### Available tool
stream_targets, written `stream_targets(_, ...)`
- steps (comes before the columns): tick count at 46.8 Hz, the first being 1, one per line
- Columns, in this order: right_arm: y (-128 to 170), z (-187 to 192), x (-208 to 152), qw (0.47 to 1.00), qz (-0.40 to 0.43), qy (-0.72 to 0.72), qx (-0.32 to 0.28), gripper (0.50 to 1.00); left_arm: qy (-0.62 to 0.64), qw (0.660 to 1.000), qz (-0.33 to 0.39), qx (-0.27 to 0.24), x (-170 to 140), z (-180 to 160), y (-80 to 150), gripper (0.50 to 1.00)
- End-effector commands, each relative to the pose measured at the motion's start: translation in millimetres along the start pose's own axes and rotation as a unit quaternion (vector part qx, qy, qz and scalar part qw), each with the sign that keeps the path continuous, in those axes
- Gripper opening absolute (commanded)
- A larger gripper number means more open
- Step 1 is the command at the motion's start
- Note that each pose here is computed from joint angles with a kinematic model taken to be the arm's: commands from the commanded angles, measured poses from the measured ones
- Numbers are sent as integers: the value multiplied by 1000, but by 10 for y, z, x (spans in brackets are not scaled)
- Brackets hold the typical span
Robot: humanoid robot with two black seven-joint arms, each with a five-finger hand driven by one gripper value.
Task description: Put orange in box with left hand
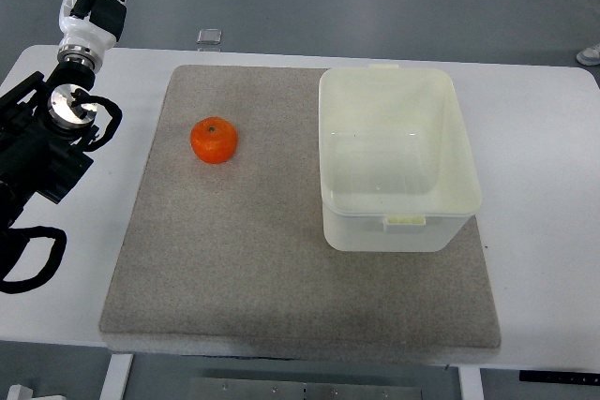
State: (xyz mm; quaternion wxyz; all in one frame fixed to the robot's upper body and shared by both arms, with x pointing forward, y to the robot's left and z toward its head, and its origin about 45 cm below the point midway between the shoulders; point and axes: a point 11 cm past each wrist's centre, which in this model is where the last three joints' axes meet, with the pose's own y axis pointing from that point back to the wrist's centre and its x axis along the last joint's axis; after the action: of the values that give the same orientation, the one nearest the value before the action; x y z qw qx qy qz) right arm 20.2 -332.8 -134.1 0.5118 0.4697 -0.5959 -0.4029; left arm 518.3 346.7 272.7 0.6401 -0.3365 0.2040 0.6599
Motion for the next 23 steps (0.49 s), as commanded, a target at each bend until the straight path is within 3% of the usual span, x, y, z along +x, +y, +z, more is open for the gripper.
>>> stream_targets(1,0,-6,1,1000,1,0,0,944,1,1000,0,-1,-3,3,-2,975)
stream_targets(23,0,-6,1,1000,1,0,0,944,1,1000,2,-2,-39,-69,2,975)
